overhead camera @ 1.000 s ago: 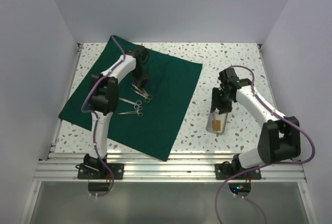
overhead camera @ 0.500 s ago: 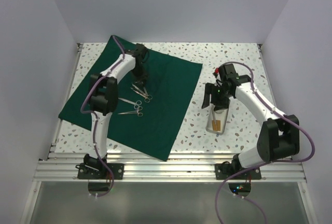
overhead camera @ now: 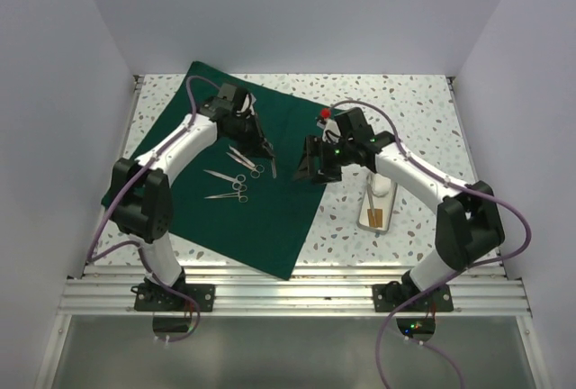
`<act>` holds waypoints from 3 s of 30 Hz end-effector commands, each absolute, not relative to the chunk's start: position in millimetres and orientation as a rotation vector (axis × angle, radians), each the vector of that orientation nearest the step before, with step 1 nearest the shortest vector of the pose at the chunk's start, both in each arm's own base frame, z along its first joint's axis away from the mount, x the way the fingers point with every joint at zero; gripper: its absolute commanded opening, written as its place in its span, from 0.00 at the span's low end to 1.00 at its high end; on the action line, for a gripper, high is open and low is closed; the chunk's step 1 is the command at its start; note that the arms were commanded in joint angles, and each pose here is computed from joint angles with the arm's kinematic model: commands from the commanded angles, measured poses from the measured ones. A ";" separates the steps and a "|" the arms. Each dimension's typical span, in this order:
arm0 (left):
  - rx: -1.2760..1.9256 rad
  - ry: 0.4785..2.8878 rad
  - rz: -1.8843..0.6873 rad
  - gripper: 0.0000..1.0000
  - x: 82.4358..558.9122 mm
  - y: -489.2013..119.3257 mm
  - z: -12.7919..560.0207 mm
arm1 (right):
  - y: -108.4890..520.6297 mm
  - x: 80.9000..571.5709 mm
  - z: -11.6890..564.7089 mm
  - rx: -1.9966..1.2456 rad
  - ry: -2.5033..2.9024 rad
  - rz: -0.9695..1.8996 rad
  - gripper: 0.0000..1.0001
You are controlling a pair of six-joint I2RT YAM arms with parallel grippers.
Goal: Prepare the surgical pack
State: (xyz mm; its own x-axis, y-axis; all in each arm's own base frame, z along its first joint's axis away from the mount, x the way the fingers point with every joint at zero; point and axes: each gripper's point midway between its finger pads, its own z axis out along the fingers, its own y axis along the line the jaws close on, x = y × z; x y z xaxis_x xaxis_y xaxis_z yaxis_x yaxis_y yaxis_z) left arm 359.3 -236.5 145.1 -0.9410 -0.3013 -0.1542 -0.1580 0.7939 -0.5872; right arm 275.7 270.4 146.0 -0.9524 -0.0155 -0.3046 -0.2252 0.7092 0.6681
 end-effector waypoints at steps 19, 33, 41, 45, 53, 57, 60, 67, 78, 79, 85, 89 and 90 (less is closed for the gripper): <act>-0.262 2.683 -1.096 0.00 330.9 -290.9 179.6 | 318.7 315.6 140.1 -0.099 2.599 1.093 0.45; -0.324 2.583 -0.980 0.60 390.3 -219.6 168.8 | 239.6 299.6 120.8 0.037 2.740 0.794 0.00; -0.549 2.673 -0.757 0.54 424.2 -171.8 108.5 | 111.9 239.5 96.2 0.135 2.895 0.188 0.00; -0.607 2.678 -0.625 0.53 440.2 -159.2 90.9 | 94.1 225.0 77.2 0.197 2.927 0.128 0.01; -0.679 2.730 -0.459 0.59 456.7 -145.8 68.0 | 72.8 228.8 49.8 0.202 2.952 0.040 0.03; -0.698 2.753 -0.411 0.59 454.8 -141.2 61.2 | 66.1 228.7 41.5 0.172 2.976 0.000 0.07; -0.723 2.764 -0.380 0.58 450.0 -137.7 59.0 | 65.7 228.2 37.8 0.166 2.988 -0.006 0.14; -0.764 2.759 -0.277 0.54 447.9 -125.6 54.2 | 67.3 234.7 47.8 0.152 2.964 0.007 0.45; -0.792 2.747 -0.271 0.42 463.5 -127.7 37.8 | 75.3 248.1 96.3 0.144 2.835 0.101 0.46; -0.793 2.741 -0.272 0.41 466.1 -127.9 37.4 | 75.6 247.0 98.0 0.146 2.833 0.106 0.46; -0.786 2.746 -0.264 0.28 471.4 -128.3 31.0 | 78.2 243.0 103.3 0.149 2.815 0.142 0.46; -0.736 2.758 -0.332 0.01 472.4 -136.2 34.0 | 93.1 245.7 110.6 0.105 2.817 0.257 0.46; -0.723 2.756 -0.347 0.00 472.4 -137.7 37.9 | 102.5 247.0 112.6 0.086 2.822 0.324 0.46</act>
